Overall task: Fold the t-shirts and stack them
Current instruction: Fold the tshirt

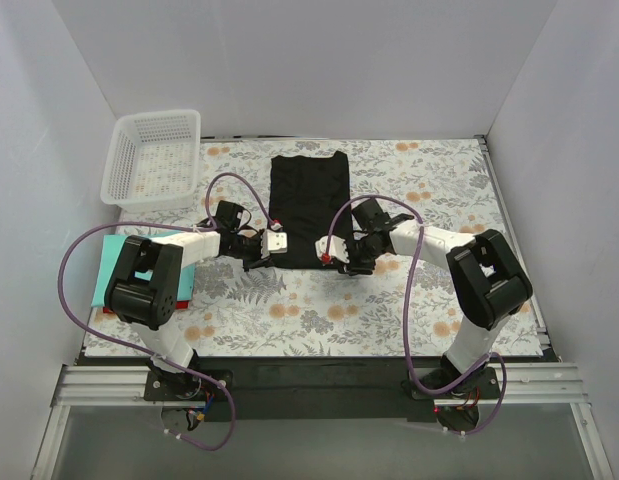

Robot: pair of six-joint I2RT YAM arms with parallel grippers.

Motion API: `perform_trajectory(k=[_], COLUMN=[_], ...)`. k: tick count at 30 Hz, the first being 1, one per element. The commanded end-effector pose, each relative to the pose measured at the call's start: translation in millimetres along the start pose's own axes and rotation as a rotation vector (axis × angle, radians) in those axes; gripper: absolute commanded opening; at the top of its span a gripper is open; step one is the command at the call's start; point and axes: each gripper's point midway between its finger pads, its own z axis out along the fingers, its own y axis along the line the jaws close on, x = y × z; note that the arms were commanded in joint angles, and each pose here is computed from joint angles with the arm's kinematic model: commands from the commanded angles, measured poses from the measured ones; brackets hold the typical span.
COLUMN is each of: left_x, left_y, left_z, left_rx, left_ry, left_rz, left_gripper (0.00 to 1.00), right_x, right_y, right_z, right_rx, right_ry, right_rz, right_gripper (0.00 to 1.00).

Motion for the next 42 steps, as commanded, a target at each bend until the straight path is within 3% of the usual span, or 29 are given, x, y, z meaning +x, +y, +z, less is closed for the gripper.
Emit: perform_trajectory(k=[1, 8, 11, 21, 26, 31, 38, 42], left_x=[19, 11, 4, -52, -76, -101, -114, -124], left_y=[-15, -18, -19, 30, 46, 6, -112, -150], left_z=[2, 0, -3, -34, -49, -63, -76, -93], left_rx=[0.048, 0.062, 0.062, -0.039, -0.070, 0.016, 0.192, 0.239], left_ry=[0.079, 0.056, 0.039, -0.051, -0.075, -0.121, -0.106, -0.114], left_rz=[-0.047, -0.068, -0.084, -0.119, -0.136, -0.137, -0.170, -0.226], left_gripper=[0.04, 0.01, 0.00, 0.00, 0.00, 0.00, 0.00, 0.00], right_x=[3, 22, 29, -13, -24, -23, -38, -54], right_y=[11, 10, 9, -66, -65, -24, 64, 99], right_z=[6, 20, 18, -68, -88, -96, -110, -129], right_rx=[-0.076, -0.068, -0.054, 0.171, 0.175, 0.120, -0.004, -0.030], right_ry=[0.018, 0.080, 0.116, 0.017, 0.010, 0.007, -0.021, -0.060], right_rz=[0.034, 0.042, 0.051, 0.119, 0.111, 0.122, 0.130, 0.124], right_gripper=[0.44, 0.29, 0.02, 0.01, 0.01, 0.01, 0.01, 0.01])
